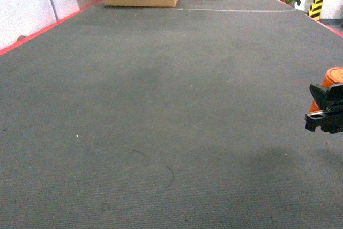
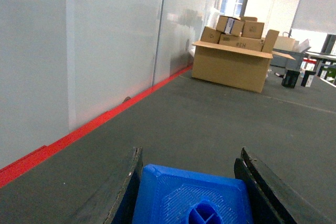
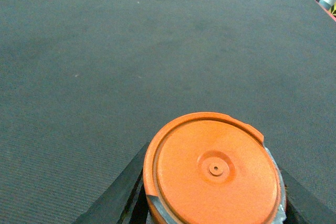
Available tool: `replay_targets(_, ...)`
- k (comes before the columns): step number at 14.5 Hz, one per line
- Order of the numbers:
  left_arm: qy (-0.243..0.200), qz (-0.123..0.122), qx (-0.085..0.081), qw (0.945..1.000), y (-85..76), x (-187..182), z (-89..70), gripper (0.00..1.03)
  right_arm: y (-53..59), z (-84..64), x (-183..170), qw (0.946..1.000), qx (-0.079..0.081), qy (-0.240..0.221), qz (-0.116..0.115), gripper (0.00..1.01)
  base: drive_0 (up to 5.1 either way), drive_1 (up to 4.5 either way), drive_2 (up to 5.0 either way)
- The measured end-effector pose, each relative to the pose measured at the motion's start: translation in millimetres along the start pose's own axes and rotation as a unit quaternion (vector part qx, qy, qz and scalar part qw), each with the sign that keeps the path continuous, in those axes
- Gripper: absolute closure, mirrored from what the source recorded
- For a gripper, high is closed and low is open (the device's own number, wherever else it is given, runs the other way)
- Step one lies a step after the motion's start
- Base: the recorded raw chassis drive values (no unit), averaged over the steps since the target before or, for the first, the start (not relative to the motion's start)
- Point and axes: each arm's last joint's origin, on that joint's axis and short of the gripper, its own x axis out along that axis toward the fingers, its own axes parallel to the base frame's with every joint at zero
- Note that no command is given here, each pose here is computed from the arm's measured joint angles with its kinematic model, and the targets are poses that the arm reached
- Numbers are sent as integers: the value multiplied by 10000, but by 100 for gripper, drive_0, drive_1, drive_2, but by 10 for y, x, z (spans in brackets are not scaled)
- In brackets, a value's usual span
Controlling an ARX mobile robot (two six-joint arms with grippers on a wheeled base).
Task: Sort blue parts and orange caps into right shelf containers
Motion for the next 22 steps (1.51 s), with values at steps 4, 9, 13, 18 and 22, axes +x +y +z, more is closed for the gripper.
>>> replay_targets(4, 2, -2, 1, 10000, 0, 0, -1, 56, 22, 311, -226, 9991, 258, -319, 144, 56, 0, 0, 0)
replay_targets(9, 2, 0, 1, 10000, 0, 0, -1, 56, 10, 620, -709, 9953, 476, -725, 427, 56, 0, 0, 0)
replay_targets(13, 2, -2, 1, 10000, 0, 0, -1, 56, -102, 675, -1109, 9931, 491, -964, 460, 56, 0, 0, 0)
replay_targets(18, 2, -2, 1, 10000, 0, 0, -1, 56, -189, 546, -1477, 9936, 489, -907, 459, 56, 0, 0, 0)
replay_targets(22, 2, -2, 1, 10000, 0, 0, -1, 56, -194, 511, -1518, 9941, 504, -822, 503, 56, 0, 0, 0)
